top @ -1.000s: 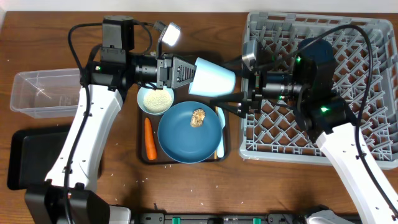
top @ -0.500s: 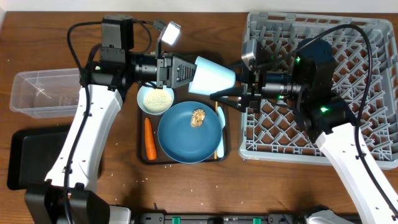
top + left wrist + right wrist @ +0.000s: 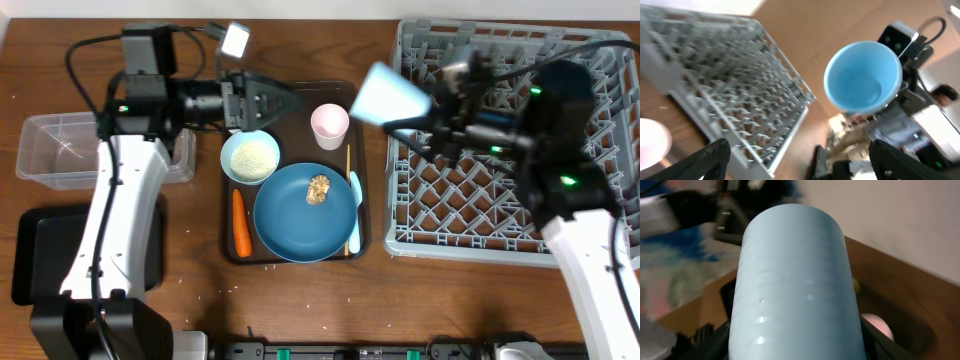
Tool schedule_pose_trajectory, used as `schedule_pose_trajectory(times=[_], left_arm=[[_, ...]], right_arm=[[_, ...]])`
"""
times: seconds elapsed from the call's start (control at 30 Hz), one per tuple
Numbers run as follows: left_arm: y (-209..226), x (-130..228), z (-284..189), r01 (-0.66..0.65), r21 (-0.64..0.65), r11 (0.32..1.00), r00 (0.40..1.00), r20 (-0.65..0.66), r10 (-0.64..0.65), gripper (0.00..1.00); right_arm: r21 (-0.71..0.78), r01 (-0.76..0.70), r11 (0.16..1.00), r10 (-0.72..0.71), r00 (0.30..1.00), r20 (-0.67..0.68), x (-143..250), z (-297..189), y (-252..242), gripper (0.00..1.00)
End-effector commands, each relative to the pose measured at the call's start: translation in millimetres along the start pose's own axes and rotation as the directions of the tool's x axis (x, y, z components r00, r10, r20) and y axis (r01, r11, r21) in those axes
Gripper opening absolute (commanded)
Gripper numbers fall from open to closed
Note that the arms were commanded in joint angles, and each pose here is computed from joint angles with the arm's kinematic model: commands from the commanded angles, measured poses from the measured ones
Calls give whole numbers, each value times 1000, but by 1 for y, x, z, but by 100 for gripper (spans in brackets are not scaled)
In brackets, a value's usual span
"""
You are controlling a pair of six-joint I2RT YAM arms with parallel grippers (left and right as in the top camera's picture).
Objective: Sort waste into correct bins and load items into the dishwasher rack
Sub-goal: 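Place the light-blue cup upside down in the rack with the right gripper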
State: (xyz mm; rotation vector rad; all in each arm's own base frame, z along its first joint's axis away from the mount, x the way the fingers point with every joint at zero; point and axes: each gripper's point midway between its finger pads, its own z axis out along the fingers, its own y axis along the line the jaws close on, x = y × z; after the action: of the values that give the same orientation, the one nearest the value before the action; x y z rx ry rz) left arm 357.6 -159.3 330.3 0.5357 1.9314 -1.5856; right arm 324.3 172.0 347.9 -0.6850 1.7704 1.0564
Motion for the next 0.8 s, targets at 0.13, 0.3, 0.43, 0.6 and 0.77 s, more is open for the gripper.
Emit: schedule_pose_trajectory(times=[0.13, 0.3, 0.43, 0.6, 0.77], left_arm=[[10, -5, -14, -3, -57, 998, 999, 34, 5, 90], [10, -5, -13, -3, -56, 998, 999, 33, 5, 90], [10, -4, -13, 0, -56, 998, 999, 33, 2, 90], [10, -4, -13, 8, -56, 998, 999, 31, -6, 90], [10, -3, -13, 18, -56, 998, 999, 30, -16, 90]], right_arm=[[506, -280, 816, 283, 956, 73, 28, -89, -77, 46], [793, -387, 470, 423, 888, 182, 72, -170, -117, 49], [866, -414, 279, 498, 834, 238, 101, -212, -127, 50], [908, -416, 52, 550, 771, 322, 129, -250, -141, 50], [931, -348, -110, 574, 742, 345, 150, -276, -160, 51]])
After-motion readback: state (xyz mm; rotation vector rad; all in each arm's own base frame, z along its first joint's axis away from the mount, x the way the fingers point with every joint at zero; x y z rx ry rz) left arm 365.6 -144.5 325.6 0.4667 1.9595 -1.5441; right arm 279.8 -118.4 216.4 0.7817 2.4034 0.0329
